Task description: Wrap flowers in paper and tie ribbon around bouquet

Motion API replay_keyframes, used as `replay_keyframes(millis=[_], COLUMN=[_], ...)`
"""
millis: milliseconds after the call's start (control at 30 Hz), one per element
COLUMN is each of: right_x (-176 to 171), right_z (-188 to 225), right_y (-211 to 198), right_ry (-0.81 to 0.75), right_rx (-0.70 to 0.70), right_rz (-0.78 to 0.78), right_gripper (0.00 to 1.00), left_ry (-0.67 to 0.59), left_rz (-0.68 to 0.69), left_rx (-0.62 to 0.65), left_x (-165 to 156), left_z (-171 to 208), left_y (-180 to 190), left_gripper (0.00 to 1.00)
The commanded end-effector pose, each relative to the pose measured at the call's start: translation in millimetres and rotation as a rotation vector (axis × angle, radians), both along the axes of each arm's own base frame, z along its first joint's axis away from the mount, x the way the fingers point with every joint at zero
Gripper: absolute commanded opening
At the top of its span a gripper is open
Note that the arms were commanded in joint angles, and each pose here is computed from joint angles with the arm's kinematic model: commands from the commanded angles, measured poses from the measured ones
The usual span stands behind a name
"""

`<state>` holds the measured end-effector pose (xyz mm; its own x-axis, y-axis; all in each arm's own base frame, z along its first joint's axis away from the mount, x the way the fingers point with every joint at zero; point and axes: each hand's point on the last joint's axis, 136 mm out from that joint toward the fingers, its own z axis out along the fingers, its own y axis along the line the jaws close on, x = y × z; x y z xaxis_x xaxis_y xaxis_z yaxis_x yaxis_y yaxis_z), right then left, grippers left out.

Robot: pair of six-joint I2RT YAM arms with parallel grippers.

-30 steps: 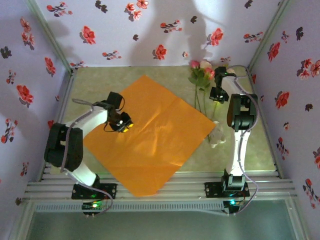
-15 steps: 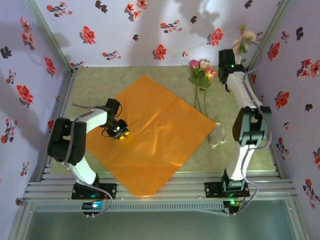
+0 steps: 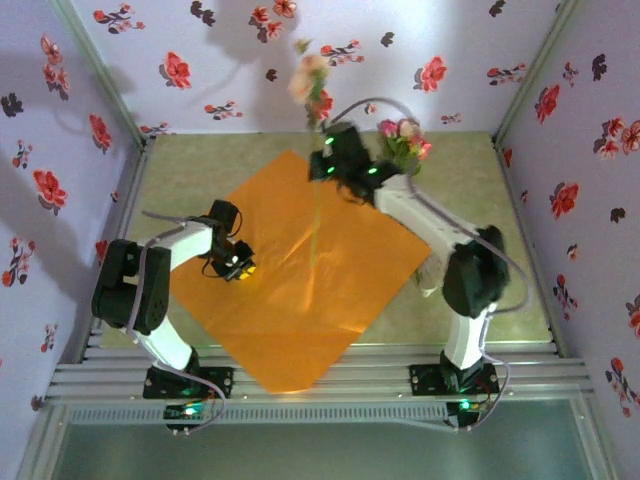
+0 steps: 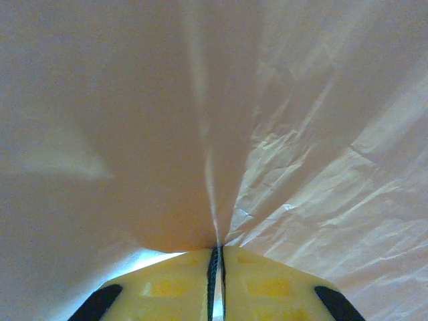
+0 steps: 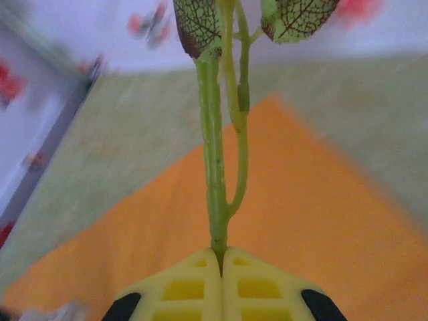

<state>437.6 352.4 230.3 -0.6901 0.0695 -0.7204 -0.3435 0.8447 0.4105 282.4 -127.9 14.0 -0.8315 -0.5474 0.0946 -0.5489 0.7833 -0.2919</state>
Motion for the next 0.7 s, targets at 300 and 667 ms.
replay_keyframes(millis=[300, 667], right_x=[-30.6, 5.2], right_z=[-135.4, -86.7], right_y=[114.8, -13.0], right_ry=[0.405, 0.342], right_rx=[0.128, -0.034], right_rz=[0.123, -0.061], right_gripper=[0.00, 0.58], left_ry=[0.033, -0.035], left_rz=[-0.004, -0.059], left_rx=[0.043, 0.051], left_x=[-12.1, 0.2], left_z=[-20.3, 11.7], left_y=[8.0, -2.0], left_gripper=[0.10, 0.11])
